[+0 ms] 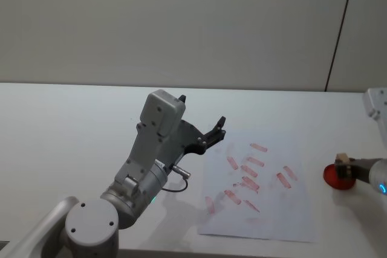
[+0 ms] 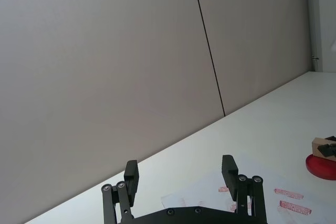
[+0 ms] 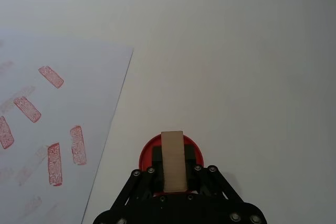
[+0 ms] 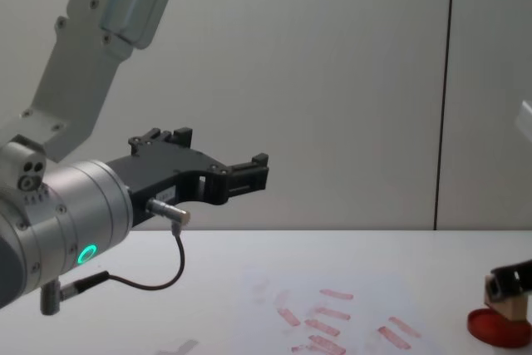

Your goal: Use the one hand to pick up the stamp and affix it onto the A4 paper.

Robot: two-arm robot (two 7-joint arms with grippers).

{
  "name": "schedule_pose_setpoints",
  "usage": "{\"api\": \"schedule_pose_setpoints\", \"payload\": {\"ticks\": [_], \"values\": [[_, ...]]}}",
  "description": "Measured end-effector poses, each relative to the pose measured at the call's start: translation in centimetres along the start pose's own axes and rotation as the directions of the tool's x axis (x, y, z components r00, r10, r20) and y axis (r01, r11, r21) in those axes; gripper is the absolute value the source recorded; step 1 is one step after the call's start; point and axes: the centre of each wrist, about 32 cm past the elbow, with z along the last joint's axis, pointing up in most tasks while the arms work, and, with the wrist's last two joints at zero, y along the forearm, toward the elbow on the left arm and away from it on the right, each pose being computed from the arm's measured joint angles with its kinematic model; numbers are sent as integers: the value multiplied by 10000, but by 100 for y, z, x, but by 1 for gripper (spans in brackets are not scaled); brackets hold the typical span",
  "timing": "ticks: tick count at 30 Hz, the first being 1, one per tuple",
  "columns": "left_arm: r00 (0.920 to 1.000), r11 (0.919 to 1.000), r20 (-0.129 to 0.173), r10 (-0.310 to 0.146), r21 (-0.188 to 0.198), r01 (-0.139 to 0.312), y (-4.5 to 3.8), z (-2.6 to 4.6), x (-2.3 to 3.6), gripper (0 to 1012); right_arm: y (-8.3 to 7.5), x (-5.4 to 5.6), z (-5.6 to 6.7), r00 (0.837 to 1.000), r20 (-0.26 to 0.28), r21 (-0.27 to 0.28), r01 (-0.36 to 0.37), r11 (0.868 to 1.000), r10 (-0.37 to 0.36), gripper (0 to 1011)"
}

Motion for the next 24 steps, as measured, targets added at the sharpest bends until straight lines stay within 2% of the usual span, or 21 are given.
{"api": "schedule_pose_setpoints", "payload": {"ticks": [14, 24], "values": [[10000, 10000, 1, 0, 0, 0, 0, 0, 0, 1002, -92, -6, 186, 9994, 210, 742, -272, 9969, 257, 217], [10000, 10000, 0, 0, 0, 0, 0, 0, 0, 1002, 5, -23, 347, 9973, 462, 512, -589, 9969, 565, 217]]}}
